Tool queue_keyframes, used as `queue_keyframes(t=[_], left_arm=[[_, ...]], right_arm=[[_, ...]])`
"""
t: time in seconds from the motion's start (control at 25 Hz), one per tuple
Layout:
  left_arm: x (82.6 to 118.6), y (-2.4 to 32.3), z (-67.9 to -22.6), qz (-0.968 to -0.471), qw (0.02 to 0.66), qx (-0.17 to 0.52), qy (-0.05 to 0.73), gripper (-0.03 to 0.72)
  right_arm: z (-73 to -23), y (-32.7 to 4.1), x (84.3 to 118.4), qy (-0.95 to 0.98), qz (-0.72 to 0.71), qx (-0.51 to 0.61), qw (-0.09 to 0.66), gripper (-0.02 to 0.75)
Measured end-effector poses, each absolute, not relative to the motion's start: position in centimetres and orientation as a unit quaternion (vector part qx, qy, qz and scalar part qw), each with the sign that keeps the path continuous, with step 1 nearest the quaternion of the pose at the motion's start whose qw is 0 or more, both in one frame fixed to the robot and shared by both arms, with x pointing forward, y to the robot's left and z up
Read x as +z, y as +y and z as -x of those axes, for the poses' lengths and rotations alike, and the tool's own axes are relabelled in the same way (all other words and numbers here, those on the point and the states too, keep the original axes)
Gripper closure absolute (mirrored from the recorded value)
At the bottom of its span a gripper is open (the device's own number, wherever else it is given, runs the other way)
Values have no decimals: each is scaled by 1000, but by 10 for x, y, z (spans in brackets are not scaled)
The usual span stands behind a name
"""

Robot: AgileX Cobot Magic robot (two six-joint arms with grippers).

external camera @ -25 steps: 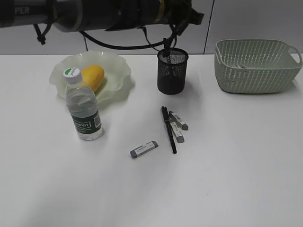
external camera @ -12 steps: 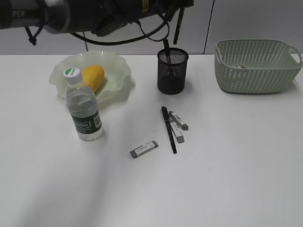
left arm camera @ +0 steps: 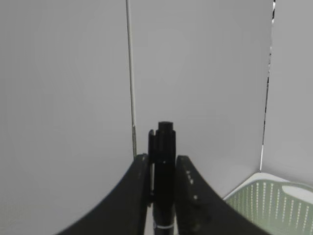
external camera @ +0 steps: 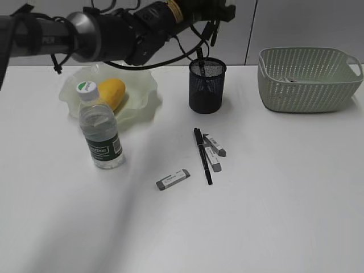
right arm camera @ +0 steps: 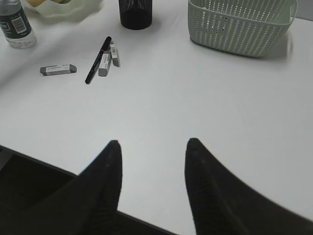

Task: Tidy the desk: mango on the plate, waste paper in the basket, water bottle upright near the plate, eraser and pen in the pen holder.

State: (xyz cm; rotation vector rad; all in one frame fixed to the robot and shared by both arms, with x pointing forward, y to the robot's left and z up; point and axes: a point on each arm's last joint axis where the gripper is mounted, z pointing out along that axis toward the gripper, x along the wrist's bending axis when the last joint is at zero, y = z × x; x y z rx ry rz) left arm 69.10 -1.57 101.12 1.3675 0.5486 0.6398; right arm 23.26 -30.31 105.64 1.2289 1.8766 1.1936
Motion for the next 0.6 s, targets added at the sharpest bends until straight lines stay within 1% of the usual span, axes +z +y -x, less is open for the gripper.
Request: queue_keyframes(t=[0.28, 0.48, 0.52, 0.6], left_arm=[[977, -17, -697, -640, 665, 277, 267, 578], [967, -17, -699, -655, 646, 274, 281, 578], [967, -17, -699, -655, 646, 274, 281, 571], [966, -17, -699, -656, 645, 274, 281, 522]], right_arm=[[-233, -303, 1056, 705, -462, 449, 296, 390], [-233, -303, 1056, 705, -462, 449, 296, 390], [-233, -303, 1056, 705, -462, 449, 296, 390], [-233, -303, 1056, 705, -462, 449, 296, 390]])
